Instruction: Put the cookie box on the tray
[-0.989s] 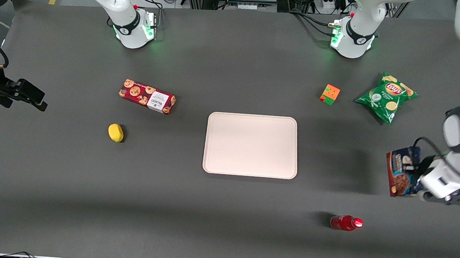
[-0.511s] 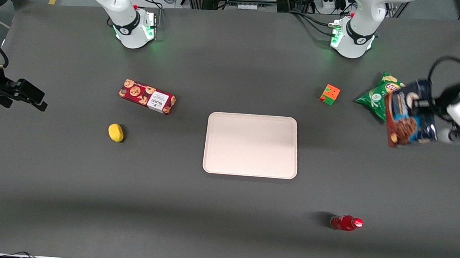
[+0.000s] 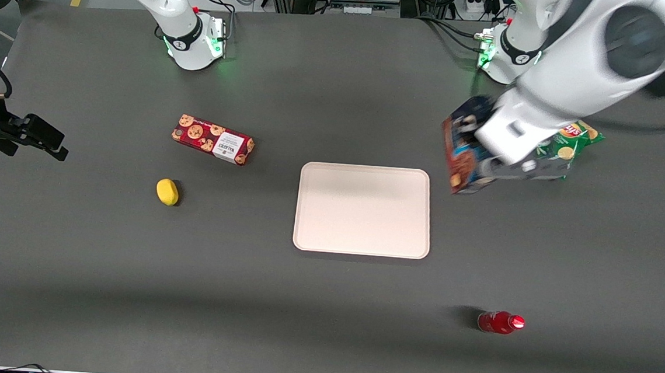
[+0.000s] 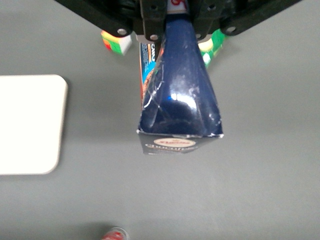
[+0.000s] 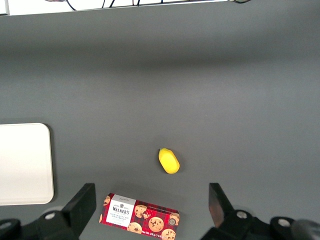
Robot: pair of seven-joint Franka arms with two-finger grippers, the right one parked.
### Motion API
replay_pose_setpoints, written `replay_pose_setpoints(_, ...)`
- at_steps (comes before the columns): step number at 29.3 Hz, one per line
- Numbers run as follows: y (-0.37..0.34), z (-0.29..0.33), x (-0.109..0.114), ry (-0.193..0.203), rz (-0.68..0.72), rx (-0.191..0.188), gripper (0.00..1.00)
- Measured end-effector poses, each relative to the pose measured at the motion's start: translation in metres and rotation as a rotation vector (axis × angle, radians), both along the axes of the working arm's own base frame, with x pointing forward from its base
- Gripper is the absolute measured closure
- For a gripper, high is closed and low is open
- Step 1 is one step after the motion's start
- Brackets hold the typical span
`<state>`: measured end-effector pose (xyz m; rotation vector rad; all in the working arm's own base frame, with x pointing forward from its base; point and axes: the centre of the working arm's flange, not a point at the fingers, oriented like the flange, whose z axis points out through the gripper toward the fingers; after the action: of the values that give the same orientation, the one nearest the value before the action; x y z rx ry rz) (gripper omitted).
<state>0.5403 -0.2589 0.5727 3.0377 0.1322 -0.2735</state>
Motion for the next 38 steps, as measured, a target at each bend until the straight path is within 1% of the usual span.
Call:
replay_pose_setpoints(4,-0.022,-0.060,0.009,-0.008,0.009,-0.028,0.86)
replay_pose_setpoints(6,-0.027,-0.090,0.011,-0.004,0.006,-0.032,0.86)
replay_pose_setpoints(11,-0.036,-0.156,0.009,0.003,-0.036,0.018,0.86)
replay_pose_setpoints(14,-0.039,-0.183,0.009,0.001,-0.034,0.018,0.86)
replay_pose_setpoints(18,-0.045,-0.215,0.005,-0.020,-0.018,0.027,0.86)
replay_pose_setpoints(25,-0.054,-0.253,-0.005,-0.046,-0.041,0.041,0.86)
replay_pose_setpoints(31,-0.055,-0.273,-0.008,-0.069,-0.068,0.054,0.86)
replay_pose_setpoints(35,-0.055,-0.283,-0.008,-0.078,-0.077,0.050,0.86)
replay_pose_setpoints(38,-0.055,-0.290,-0.008,-0.086,-0.092,0.060,0.86)
